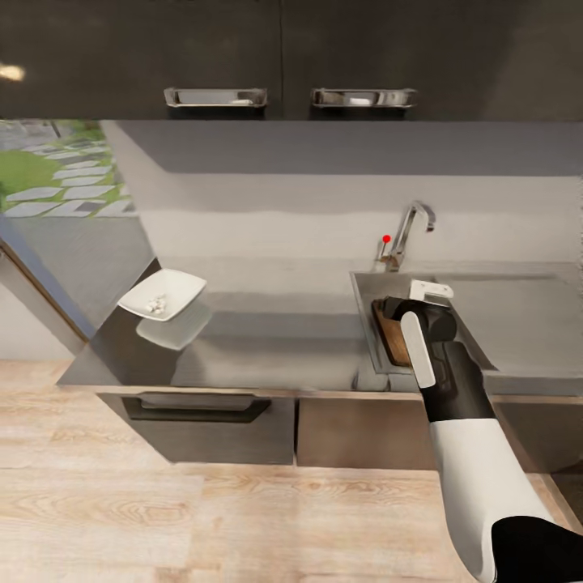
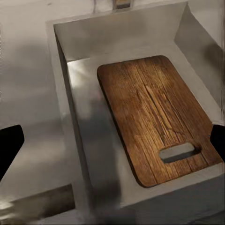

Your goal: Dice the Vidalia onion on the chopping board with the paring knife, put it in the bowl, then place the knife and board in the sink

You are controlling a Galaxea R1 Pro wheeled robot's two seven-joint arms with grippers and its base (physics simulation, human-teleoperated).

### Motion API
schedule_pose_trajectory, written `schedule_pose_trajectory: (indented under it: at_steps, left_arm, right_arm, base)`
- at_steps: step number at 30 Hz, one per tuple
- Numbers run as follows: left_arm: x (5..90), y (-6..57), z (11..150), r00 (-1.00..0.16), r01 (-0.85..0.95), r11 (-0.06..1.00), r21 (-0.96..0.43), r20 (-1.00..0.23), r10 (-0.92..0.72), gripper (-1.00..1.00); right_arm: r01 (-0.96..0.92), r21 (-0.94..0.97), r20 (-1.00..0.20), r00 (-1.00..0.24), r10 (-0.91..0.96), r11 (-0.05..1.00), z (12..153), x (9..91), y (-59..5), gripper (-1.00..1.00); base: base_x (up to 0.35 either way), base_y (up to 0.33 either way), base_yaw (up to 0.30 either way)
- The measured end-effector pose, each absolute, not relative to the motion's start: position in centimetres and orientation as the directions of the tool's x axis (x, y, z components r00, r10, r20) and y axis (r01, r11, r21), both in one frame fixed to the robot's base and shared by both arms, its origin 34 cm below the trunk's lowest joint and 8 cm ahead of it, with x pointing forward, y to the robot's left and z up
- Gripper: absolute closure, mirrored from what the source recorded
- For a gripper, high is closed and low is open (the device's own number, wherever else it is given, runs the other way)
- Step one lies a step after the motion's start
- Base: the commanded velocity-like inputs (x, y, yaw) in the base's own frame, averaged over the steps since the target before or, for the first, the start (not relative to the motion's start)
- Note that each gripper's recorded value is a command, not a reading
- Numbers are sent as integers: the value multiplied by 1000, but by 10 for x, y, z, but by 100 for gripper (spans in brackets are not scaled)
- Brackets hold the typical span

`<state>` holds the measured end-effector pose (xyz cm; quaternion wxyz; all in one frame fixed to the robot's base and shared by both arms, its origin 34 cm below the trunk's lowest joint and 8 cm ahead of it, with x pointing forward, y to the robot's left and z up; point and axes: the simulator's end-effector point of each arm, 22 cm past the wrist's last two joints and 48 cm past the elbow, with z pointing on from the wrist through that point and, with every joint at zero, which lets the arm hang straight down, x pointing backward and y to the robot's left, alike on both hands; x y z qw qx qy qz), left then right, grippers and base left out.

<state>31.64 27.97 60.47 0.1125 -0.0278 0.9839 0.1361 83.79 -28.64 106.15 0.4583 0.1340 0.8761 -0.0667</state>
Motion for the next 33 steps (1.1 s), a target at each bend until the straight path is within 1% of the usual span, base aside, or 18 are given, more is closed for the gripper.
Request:
schedule_pose_trajectory:
  at_steps: [11,16,24,29,33]
  left_arm:
    - [317,280,605,-973,-85,962,261,-229,-24,-100]
    - [317,273,603,-973,-78,970,231,-229,-24,-100]
    - [317,272,603,-973,-77,971,225,-229,-24,-100]
    - [317,272,603,-973,-77,971,225,-229,-24,-100]
    - [317,272,603,-973,-77,971,225,-229,-24,-100]
  right_arm:
    - [292,6,-820,-546,172,956,1061,838,-284,-100]
    - [288,2,-816,-553,168,958,1058,838,-283,-100]
    - [287,-2,-809,-563,167,958,1053,837,-282,-100]
    - [287,-8,-799,-578,166,958,1045,836,-282,-100]
    - [285,-23,-770,-616,165,958,1024,832,-283,-100]
  base:
    - [-340,0,0]
    - [-339,0,0]
    - [-339,0,0]
    - [-339,0,0]
    - [-339,0,0]
